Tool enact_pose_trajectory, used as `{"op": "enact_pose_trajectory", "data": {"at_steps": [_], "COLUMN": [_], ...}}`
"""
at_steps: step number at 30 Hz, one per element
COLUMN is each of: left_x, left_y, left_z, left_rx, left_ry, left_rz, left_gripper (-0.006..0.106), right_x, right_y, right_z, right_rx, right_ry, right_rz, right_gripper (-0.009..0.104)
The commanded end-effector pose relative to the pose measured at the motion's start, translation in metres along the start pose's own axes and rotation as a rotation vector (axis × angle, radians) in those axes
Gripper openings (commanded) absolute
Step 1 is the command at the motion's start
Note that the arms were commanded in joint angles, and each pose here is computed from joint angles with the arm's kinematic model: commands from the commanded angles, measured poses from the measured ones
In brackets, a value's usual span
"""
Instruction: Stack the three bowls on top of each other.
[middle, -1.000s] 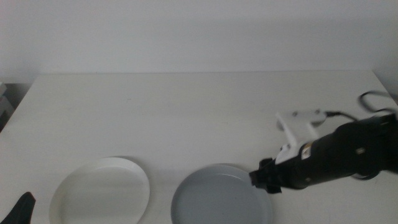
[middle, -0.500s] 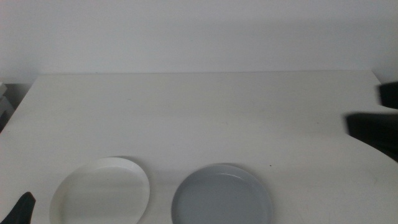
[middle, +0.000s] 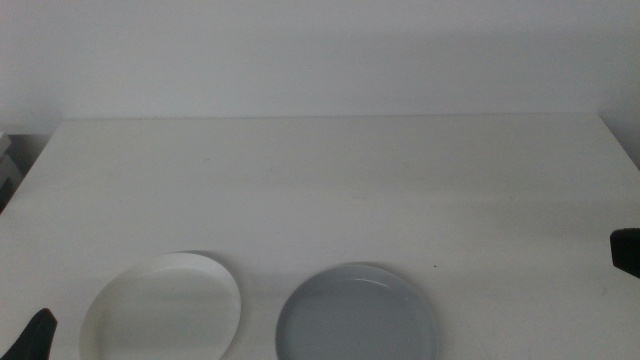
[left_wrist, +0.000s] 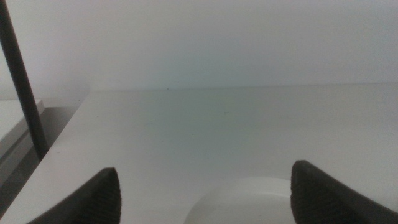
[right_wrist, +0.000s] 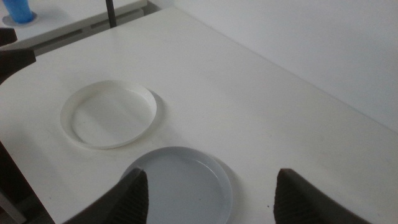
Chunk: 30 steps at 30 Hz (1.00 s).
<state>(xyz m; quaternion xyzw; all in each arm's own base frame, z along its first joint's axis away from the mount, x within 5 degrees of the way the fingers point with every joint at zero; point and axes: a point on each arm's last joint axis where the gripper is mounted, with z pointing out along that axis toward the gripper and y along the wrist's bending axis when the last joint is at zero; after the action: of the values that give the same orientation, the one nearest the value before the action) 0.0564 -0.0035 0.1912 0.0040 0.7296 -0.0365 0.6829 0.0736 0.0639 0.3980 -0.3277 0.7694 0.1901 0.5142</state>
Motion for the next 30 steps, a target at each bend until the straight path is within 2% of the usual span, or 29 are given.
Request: {"op": "enact_pose_trajectory", "data": {"at_steps": [1, 6, 11, 17, 23, 30], "left_x": [-0.009, -0.009, -0.013, -0.065, -0.117, -0.116], "left_y": [-0.001, 0.003, 0.01, 0.018, 0.022, 0.02], "left_z": [-0.001, -0.001, 0.001, 0.021, 0.058, 0.08], "left_rx": [0.009, -0.062, -0.182, -0.251, -0.255, -0.239], "left_ry": [-0.086, -0.09, -0.061, 0.004, 0.299, 0.788], "left_rz": [-0.022, -0.023, -0.015, -0.218, -0.297, -0.385], "left_gripper": [0.1, 0.1, 0.1, 0.1, 0.1, 0.1], "right_x": [-0.01, -0.01, -0.01, -0.01, -0.01, -0.01], "right_y": [-0.002, -0.002, -0.002, -0.002, -0.002, -0.002], "right_z": [-0.003, -0.003, -0.003, -0.003, -0.003, -0.003], "right_rx": [0.024, 0.025, 0.025, 0.025, 0.025, 0.025], "right_ry": [-0.069, -0.069, -0.07, -0.07, -0.07, -0.07], "right_rz": [-0.004, -0.004, -0.004, -0.004, -0.004, -0.004], "right_gripper": [0.051, 0.051, 0.051, 0.051, 0.051, 0.051]}}
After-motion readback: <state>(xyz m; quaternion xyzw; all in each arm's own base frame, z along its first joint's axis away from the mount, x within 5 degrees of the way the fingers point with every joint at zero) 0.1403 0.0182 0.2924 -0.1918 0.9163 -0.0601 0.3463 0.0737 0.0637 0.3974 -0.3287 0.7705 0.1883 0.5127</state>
